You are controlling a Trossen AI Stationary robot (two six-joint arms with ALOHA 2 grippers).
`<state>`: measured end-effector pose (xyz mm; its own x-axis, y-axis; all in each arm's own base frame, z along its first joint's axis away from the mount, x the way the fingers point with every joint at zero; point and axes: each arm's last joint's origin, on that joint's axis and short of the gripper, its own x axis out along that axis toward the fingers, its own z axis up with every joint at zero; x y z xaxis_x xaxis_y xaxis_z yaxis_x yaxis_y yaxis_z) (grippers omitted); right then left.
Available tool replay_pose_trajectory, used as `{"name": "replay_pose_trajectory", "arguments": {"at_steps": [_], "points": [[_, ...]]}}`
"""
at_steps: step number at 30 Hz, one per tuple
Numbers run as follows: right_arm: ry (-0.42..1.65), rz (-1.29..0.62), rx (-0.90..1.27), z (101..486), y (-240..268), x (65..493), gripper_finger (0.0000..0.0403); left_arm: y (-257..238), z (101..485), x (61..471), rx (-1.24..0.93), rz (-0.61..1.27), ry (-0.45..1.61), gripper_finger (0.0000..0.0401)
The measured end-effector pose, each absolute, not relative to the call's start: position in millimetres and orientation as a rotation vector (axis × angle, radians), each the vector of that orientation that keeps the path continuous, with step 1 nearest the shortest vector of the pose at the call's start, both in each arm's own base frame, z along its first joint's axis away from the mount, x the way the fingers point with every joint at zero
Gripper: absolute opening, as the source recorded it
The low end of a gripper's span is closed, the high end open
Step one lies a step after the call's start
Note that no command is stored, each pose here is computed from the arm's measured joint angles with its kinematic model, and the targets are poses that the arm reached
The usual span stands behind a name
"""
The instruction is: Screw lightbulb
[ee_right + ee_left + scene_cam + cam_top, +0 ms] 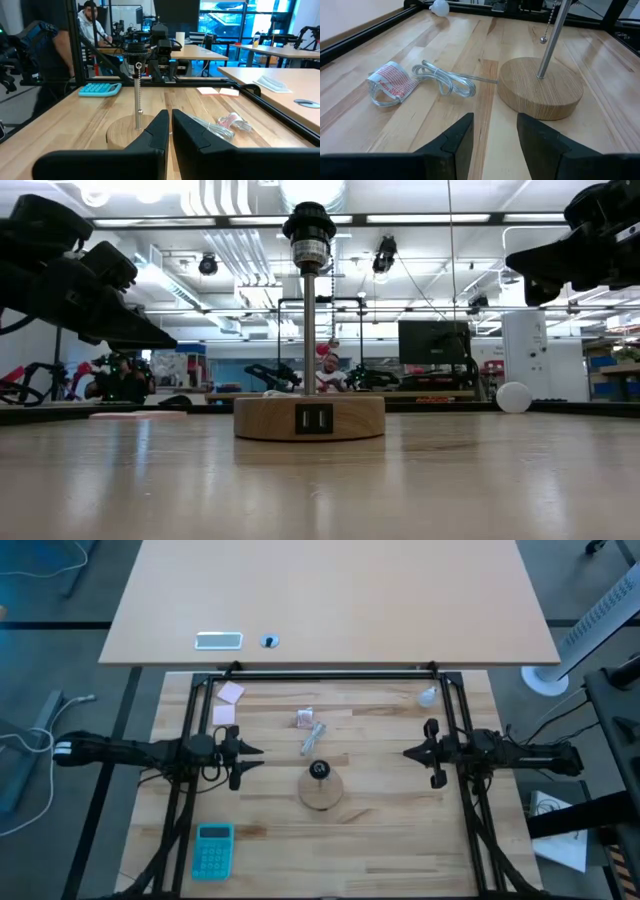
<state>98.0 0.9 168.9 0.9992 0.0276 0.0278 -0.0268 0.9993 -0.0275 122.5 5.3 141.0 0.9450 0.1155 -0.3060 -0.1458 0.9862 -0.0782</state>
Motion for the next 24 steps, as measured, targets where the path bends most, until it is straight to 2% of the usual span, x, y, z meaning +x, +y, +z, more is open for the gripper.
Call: {"name": "replay_pose_trajectory", "arguments": {"at_steps": [20,24], "points": [[-0.028,0.027,-0.027,169,1,98,0.0016,5,143,123,-0.088,0.13,0.29,0.0142],[-0.028,0.027,-0.027,169,1,98,0.0016,4,153,126,-0.293,0.114,0.171,0.0142]]}}
